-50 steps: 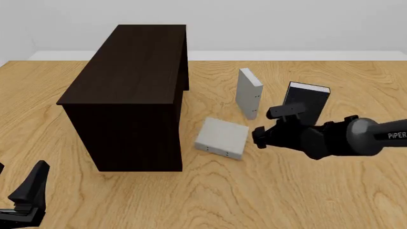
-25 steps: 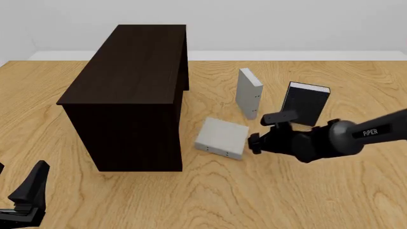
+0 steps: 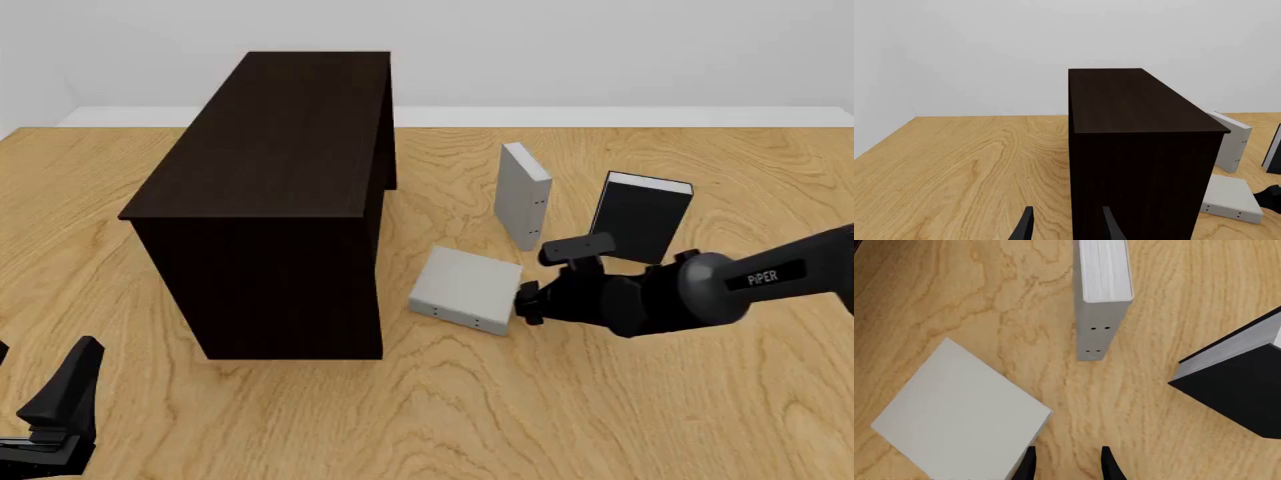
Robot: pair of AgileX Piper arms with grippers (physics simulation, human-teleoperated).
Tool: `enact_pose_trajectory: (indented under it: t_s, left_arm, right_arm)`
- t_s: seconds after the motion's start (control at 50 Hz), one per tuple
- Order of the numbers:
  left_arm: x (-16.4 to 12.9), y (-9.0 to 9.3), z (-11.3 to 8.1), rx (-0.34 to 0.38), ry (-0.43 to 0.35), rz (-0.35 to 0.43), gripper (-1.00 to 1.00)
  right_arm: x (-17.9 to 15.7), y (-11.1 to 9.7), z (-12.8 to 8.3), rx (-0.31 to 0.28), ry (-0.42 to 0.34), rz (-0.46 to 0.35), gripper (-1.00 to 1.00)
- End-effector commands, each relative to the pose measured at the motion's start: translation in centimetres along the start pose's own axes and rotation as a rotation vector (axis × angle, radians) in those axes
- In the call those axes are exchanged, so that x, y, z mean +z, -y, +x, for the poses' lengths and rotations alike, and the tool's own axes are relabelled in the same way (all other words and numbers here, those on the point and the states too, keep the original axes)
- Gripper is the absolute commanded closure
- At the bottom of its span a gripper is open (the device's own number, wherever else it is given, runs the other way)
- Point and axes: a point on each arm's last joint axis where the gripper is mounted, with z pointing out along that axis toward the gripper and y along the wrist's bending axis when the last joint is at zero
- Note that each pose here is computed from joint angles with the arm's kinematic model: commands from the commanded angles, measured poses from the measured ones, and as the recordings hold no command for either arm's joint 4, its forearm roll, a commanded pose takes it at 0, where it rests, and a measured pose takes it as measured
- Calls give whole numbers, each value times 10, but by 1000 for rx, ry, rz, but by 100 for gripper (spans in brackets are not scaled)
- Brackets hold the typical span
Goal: Pick up the book on the right and place it under the cabinet shelf.
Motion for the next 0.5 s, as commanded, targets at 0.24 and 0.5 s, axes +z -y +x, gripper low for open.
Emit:
enact_pose_trajectory:
  t_s: [0.24, 0.5]
  left_arm:
    - [0, 0, 0, -1, -3, 0, -100]
    - [0, 0, 0, -1, -3, 0, -100]
  right_arm:
    - [9, -44, -8, 23, 50, -119, -100]
    - [5, -57, -16, -2, 61, -145, -100]
